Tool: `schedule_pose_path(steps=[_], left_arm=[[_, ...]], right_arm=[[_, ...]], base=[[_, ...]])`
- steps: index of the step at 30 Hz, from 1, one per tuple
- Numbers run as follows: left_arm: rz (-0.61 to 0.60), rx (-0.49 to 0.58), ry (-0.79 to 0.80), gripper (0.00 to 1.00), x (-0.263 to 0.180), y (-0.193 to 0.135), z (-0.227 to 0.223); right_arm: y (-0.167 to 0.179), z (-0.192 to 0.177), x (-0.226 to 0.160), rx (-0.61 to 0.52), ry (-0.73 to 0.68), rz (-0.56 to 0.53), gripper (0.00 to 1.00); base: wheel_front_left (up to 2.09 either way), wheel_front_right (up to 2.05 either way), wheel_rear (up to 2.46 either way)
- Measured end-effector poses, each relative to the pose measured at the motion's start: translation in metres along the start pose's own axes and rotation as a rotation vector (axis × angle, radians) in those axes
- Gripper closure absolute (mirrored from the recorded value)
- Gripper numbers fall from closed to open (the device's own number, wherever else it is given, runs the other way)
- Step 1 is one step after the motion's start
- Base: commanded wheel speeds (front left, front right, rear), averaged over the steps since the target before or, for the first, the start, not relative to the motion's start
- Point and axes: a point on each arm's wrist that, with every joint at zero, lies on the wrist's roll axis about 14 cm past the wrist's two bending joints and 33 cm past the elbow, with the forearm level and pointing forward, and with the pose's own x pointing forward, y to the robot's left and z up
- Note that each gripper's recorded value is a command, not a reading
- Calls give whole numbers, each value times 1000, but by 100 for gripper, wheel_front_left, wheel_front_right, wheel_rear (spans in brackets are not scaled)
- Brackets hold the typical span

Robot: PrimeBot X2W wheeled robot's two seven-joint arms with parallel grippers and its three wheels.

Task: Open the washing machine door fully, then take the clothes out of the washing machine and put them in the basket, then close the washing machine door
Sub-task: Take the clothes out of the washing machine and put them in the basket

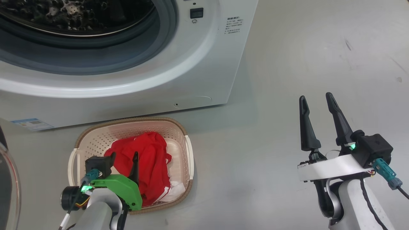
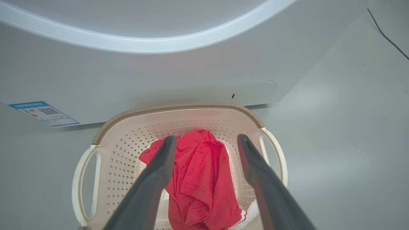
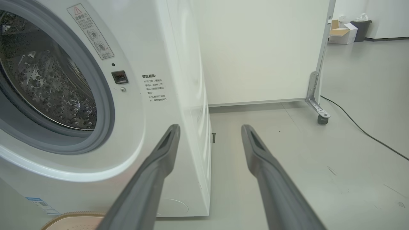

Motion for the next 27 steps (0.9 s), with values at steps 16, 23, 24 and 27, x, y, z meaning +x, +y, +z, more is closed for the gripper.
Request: schedule_pose_path(steps=[16,23,24,27], left_arm=[[-42,22,-237,0,-33,-17,66],[-58,52,-353,0,-51,-26,98],[-59,60,-369,0,-54,-27,103],[-64,77,-418,0,-64,-31,115]], right_arm=[[19,19,-18,-14,-42,42,0],[17,25,-33,-22,-53,24,0],[18,26,-35,-23,-54,23,0],[20,28,-41,-32,-57,25,0]], base=[[0,0,0],[0,0,0],[0,0,0],[0,0,0]])
